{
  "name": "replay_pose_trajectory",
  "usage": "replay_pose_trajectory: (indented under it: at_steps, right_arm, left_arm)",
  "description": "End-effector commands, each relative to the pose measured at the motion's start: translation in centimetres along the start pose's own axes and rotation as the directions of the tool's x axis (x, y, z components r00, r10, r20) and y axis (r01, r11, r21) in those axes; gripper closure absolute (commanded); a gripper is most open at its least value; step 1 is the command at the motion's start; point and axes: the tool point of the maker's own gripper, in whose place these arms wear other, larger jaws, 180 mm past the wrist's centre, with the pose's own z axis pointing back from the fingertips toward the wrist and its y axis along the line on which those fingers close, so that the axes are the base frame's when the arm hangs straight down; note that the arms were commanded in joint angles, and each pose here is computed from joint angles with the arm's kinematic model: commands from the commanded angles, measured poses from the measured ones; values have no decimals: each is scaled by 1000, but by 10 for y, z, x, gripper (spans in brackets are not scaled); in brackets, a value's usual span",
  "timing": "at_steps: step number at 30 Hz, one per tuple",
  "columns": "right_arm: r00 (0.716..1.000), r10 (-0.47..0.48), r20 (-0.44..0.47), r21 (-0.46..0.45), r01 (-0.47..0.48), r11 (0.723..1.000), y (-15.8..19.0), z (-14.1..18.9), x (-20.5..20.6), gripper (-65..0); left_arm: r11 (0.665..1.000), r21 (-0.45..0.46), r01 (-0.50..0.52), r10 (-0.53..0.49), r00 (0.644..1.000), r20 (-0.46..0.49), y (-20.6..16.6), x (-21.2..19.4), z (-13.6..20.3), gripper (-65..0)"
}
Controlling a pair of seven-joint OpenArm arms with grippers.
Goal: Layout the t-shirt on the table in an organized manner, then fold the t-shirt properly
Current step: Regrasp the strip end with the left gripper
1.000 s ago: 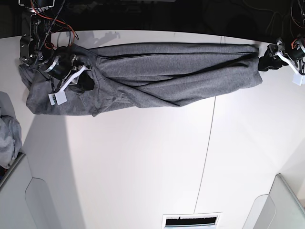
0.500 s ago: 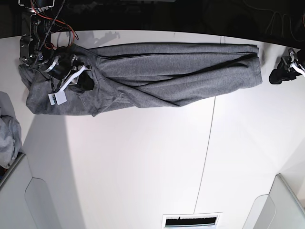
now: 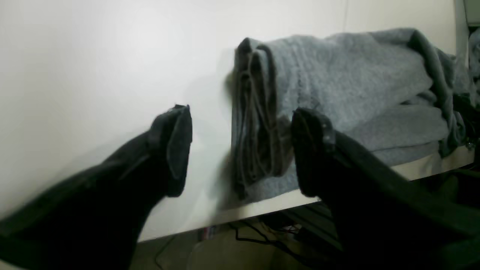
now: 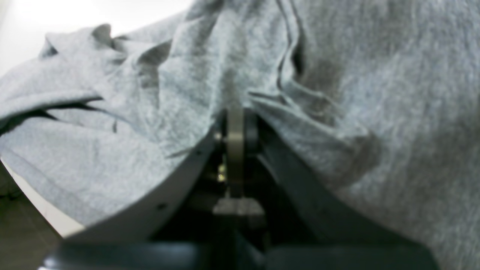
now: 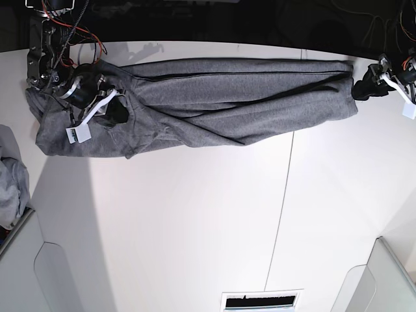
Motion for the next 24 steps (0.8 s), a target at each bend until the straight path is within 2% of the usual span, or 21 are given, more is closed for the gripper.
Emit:
replay_pose_trajectory:
  at_steps: [1,6,15,24]
  right_arm:
    - [999,9,-45,-39,-10,999,-9,3,-7,0]
    - [999,9,-46,-38,-11,999,-9,3,-7,0]
    - [999,9,-46,-38,-11,999,-9,3,-7,0]
    - [999,9,-48,-39,-11,999,-9,3,-7,0]
  left_arm:
    - [1000,-11,20,-19,999,28,-2,15,6,-435]
    - [998,-59,-15,15,1000,-11,-9,13,9,-450]
    - [1000,-19,13,-13,1000,14,-4,11,4,-450]
    - [999,-40,-10,11,1000,14,-11,1,-4,-450]
